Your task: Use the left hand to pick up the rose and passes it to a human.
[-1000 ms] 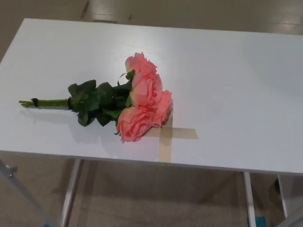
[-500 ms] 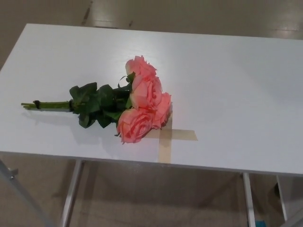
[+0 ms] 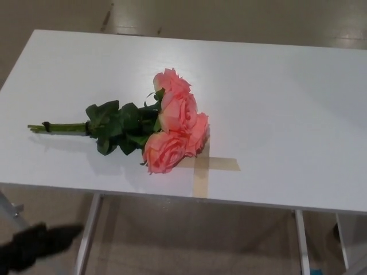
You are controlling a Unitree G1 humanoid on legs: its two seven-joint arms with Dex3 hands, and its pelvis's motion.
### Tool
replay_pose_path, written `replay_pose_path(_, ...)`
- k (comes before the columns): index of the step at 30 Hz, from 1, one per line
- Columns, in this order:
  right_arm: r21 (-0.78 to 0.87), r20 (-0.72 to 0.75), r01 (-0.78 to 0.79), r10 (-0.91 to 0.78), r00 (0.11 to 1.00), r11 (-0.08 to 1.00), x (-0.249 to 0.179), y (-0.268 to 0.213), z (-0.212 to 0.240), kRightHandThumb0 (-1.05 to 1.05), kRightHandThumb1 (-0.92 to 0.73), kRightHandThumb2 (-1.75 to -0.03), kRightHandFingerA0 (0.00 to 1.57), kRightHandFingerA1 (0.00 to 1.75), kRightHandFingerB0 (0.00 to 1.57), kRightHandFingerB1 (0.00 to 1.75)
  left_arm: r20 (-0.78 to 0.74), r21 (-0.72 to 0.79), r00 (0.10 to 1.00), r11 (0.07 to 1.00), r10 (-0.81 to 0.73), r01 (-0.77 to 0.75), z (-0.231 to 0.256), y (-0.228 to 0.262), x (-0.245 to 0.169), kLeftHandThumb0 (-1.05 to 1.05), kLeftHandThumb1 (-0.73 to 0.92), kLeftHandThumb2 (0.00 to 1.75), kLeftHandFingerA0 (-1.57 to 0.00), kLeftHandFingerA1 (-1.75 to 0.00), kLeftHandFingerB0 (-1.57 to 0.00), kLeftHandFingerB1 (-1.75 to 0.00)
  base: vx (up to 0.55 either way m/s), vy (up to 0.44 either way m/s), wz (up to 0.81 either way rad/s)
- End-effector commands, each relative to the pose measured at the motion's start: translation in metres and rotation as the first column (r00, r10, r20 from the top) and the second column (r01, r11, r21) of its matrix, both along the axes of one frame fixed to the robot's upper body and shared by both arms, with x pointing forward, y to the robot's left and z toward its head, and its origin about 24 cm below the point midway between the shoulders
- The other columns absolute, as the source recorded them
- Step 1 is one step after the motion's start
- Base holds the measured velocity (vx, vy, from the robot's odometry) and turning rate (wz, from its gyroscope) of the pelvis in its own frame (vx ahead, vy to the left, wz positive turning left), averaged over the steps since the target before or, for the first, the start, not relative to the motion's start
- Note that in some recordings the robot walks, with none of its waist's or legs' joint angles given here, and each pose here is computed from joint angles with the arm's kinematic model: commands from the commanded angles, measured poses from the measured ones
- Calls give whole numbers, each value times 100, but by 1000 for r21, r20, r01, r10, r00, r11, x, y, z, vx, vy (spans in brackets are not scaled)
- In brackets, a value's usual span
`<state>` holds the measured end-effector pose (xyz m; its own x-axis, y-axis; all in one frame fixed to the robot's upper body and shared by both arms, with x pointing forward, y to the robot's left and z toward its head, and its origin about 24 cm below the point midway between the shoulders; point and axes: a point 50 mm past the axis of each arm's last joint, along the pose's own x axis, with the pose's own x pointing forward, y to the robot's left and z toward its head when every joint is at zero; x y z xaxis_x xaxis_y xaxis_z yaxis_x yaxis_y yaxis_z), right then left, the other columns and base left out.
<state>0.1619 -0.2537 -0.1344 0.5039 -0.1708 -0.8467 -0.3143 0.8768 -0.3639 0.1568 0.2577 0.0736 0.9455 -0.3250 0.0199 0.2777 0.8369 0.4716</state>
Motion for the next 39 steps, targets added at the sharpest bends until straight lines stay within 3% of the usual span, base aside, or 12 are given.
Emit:
replay_pose_path(1,-30,-57,-20,18,998,999,-17,-6,-5,-34,-69,-60,64,44,49,38,428,-9,894,988,-134,153,99,-19,9,-50,40,53,-33,-36,-33,-35,0,0,0)
replay_pose_path(3,-28,-56,-19,17,998,999,-16,-6,-5,-34,-69,-60,64,44,48,38,425,23,894,989,-142,146,104,-21,20,-26,17,80,-9,-53,-11,-52,0,0,0)
replay_pose_path(10,-25,-51,-13,12,999,1000,-15,-7,-4,-34,-69,-60,64,44,48,38,432,97,889,987,-154,124,118,-27,50,-28,17,80,-6,-52,-8,-51,0,0,1)
replay_pose_path(11,-18,-46,-6,5,999,1000,-15,-6,-4,-34,-69,-60,64,44,49,38,452,146,877,984,-162,106,125,-31,69,-63,38,66,-12,-34,-15,-37,0,0,-7)
replay_pose_path(12,-19,-41,-6,5,999,1000,-13,-7,-3,-41,-60,-79,59,54,45,48,436,176,885,980,-161,92,128,-32,78,-32,17,80,0,-48,0,-47,0,0,11)
replay_pose_path(15,-14,-33,1,-1,999,1000,-10,-8,-2,-41,-60,-79,59,54,45,48,416,209,895,975,-159,76,132,-33,95,-32,18,80,0,-49,0,-47,0,0,0)
replay_pose_path(16,-13,-32,2,-3,999,1000,-10,-8,-2,-41,-60,-79,59,54,45,48,409,220,899,973,-159,73,133,-34,100,-63,39,69,-7,-29,-9,-36,0,0,0)
replay_pose_path(22,-10,-24,14,-14,1000,1000,-7,-9,0,-35,-70,-60,65,43,49,38,309,287,941,957,-140,48,135,-41,142,-56,36,76,-2,-15,-3,-34,0,0,0)
replay_pose_path(23,-14,-25,13,-13,1000,1000,-6,-9,0,-41,-60,-79,59,54,45,49,279,316,951,948,-131,38,132,-44,153,-54,35,74,0,-13,-1,-28,0,0,0)
replay_pose_path(31,-26,-27,4,-5,1000,1000,-4,-8,0,-41,-60,-80,59,54,46,49,108,516,993,857,-53,-11,113,-66,192,-27,23,61,0,-12,0,-21,0,0,0)
replay_pose_path(32,-25,-23,8,-9,1000,1000,-3,-8,1,-35,-70,-60,65,43,49,38,93,537,995,843,-43,-14,111,-70,196,-18,43,55,0,-4,0,-16,0,0,0)
replay_pose_path(39,-18,-14,16,-16,1000,1000,-1,-9,2,-36,-70,-60,65,43,49,37,-13,633,1000,774,14,-2,92,-86,209,-21,47,54,0,-3,0,-15,0,0,0)
